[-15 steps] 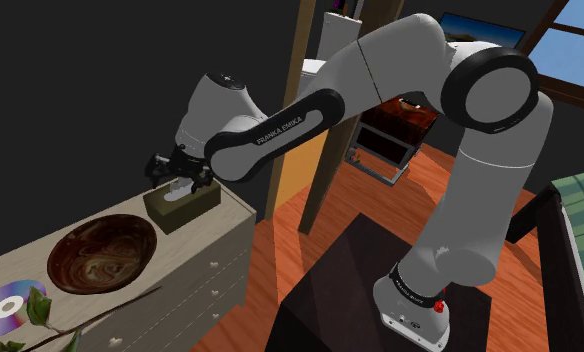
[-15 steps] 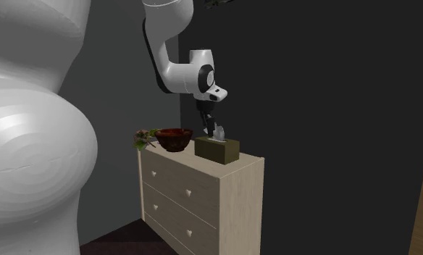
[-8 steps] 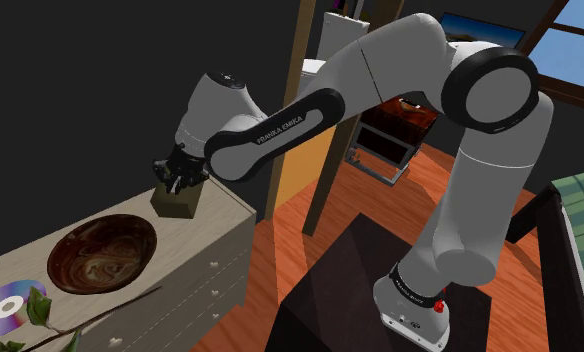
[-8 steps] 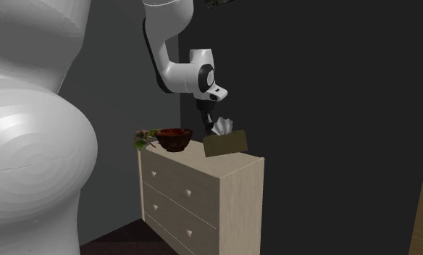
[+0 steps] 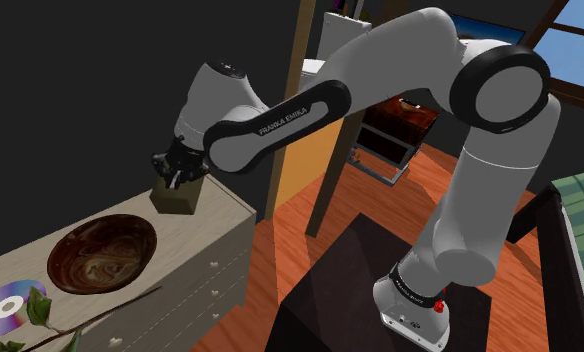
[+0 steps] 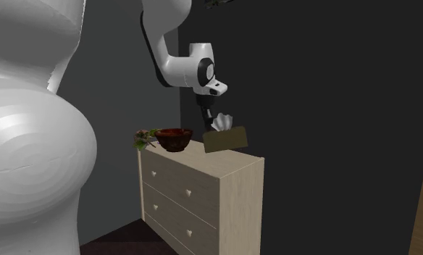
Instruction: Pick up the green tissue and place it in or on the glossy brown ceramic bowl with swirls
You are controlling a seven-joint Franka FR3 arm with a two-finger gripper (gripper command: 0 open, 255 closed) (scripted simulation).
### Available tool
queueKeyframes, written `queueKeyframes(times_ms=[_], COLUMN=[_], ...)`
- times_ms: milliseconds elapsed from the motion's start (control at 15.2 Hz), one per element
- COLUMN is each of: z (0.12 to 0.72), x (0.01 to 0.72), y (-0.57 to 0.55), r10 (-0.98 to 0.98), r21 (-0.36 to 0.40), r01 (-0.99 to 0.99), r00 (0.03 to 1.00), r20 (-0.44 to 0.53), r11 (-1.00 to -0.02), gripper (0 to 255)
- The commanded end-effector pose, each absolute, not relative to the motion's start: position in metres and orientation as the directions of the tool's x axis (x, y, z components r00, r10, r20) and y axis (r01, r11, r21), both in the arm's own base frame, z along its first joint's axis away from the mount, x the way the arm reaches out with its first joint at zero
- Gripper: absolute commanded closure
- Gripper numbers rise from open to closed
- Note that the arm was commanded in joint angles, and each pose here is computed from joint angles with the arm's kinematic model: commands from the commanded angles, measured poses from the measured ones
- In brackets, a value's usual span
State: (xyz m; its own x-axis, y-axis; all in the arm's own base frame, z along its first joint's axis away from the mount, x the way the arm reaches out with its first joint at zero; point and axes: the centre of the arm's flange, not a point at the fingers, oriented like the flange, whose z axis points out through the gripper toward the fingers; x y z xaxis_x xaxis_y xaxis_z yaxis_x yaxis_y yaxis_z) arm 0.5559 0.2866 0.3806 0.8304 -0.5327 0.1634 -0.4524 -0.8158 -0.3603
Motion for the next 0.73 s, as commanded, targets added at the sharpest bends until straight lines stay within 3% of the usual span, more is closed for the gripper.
queueKeyframes(times_ms=[0, 660], z=[0.391, 0.444], x=[0.556, 0.556], y=[0.287, 0.287], r10=[-0.533, -0.533], r21=[-0.360, -0.360], r01=[-0.453, -0.453], r00=[0.830, 0.830], r20=[0.163, 0.163], r11=[-0.816, -0.816], gripper=[255, 255])
